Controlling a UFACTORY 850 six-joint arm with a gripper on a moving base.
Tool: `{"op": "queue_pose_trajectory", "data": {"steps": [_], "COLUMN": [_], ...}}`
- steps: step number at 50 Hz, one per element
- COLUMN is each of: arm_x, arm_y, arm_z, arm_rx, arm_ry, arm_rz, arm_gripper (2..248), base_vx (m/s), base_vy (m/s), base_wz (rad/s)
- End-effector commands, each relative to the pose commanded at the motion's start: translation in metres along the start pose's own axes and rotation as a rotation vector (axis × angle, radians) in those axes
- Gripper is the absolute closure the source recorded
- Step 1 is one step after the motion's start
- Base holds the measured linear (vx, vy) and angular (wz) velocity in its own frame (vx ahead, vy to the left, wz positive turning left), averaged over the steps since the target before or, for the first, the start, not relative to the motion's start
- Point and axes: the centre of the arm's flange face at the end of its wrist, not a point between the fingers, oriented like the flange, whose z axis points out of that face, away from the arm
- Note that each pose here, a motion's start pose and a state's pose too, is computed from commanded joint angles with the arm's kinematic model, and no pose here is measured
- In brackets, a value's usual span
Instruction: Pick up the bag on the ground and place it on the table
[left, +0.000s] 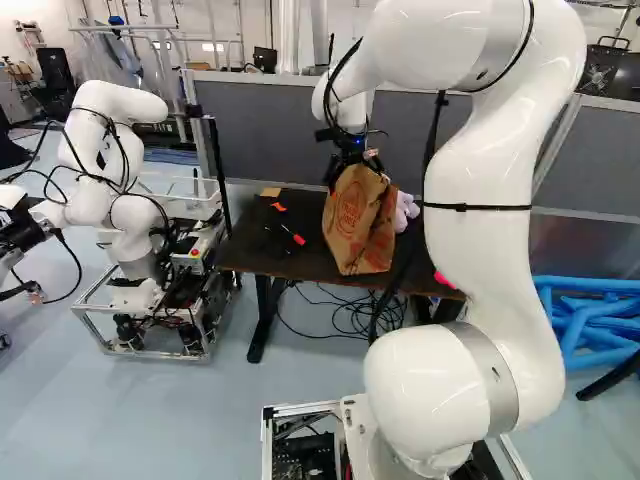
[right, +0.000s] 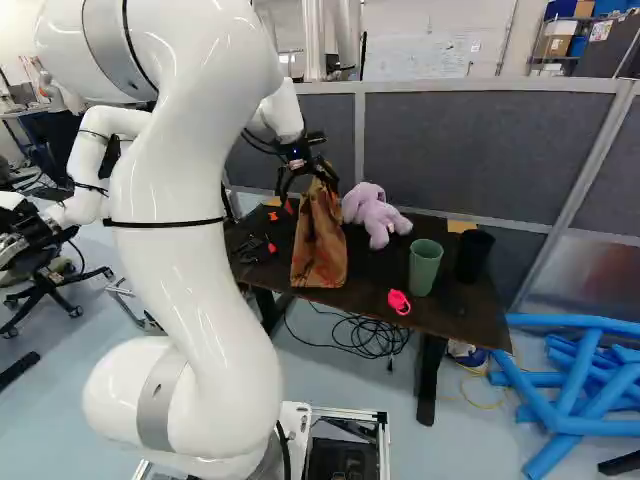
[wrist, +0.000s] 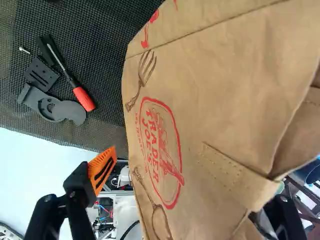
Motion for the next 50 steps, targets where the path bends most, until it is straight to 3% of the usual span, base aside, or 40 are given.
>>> {"op": "queue_pose_trajectory", "data": {"steps": [23,50], "arm_x": [-0.014,-0.048], "arm_y": [0.004,0.01], "arm_z": [-0.035,-0.075], "arm_rx": [-0.005,0.035], "arm_ry": [0.049,0.026], "arm_rz": [0.011,0.059], "arm_gripper": [3,3], "base_vx": [0.0,0.0], "base_vy": [0.0,0.0], "base_wz": [0.0,0.0]}}
